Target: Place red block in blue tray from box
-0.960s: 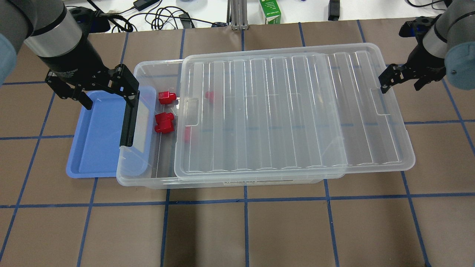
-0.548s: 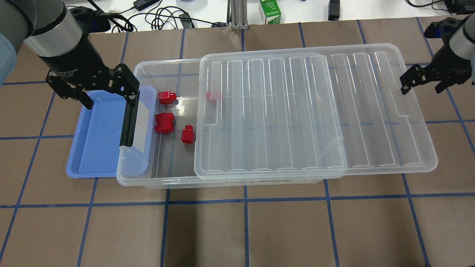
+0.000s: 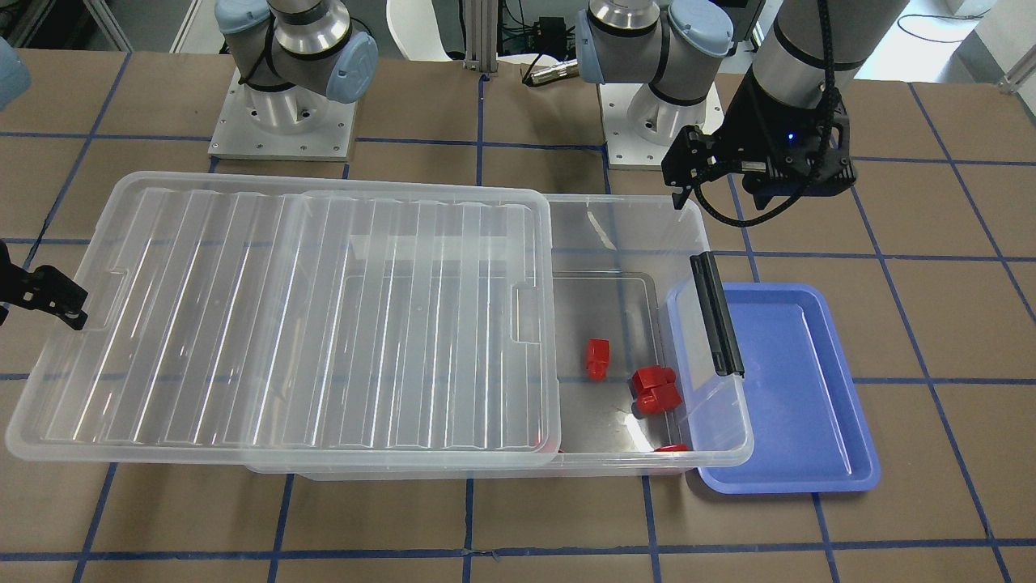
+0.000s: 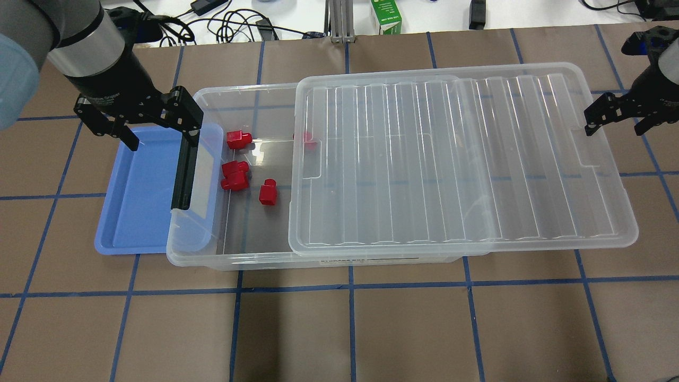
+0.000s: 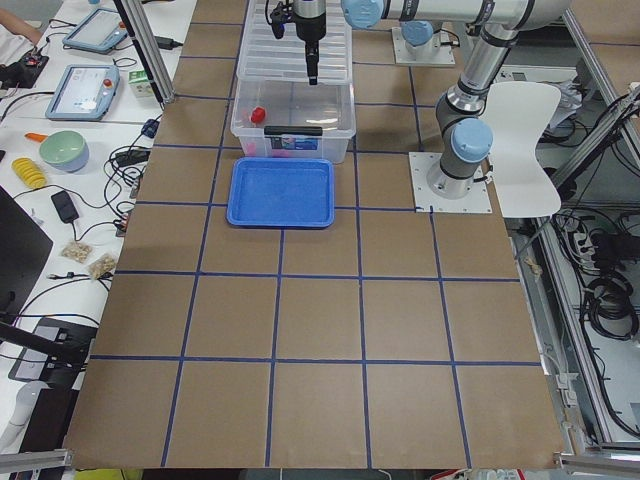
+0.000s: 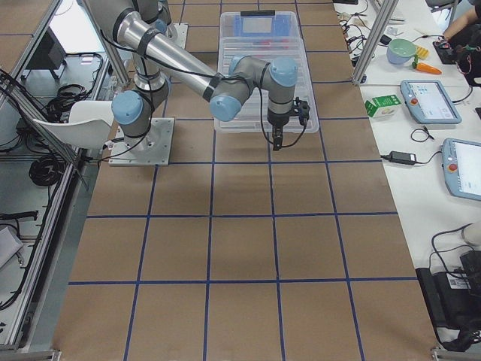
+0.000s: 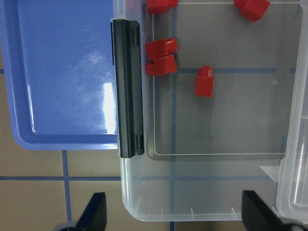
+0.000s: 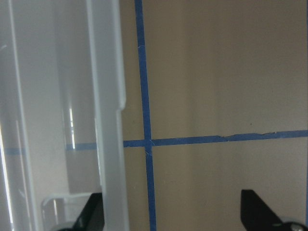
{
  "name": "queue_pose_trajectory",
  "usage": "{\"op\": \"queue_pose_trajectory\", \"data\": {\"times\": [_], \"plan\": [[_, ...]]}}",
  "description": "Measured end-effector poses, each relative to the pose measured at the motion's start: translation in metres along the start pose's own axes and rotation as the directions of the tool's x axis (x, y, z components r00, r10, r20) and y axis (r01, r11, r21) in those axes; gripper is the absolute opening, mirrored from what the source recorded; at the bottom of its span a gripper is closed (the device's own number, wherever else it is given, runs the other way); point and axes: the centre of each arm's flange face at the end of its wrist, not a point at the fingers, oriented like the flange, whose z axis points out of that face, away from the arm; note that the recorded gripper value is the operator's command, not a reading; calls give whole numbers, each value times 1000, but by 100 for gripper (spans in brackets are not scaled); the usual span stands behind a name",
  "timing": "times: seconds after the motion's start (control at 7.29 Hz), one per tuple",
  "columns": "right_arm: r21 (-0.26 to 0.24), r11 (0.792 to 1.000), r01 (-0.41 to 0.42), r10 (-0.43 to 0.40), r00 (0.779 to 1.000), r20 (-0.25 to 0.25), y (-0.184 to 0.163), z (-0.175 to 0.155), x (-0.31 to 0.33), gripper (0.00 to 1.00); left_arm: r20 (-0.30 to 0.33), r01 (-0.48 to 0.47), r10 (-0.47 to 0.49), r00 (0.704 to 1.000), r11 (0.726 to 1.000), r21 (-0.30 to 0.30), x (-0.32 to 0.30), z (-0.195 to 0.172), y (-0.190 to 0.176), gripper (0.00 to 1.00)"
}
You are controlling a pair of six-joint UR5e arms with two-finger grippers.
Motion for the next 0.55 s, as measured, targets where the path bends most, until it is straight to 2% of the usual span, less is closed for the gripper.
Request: {"op": "queue_pose_trajectory", "data": {"times": [0.41,0.55], "plan": [[6,1000,1,-1,1000,-3,0,-4,0,100,-34,12,-13,999,1000,-17,8,34,-21,100],[26,1000,4,-4,1000,-8,-2,-15,-2,100,-37,15,-16,999,1000,-11,10,54,-28,98]]}}
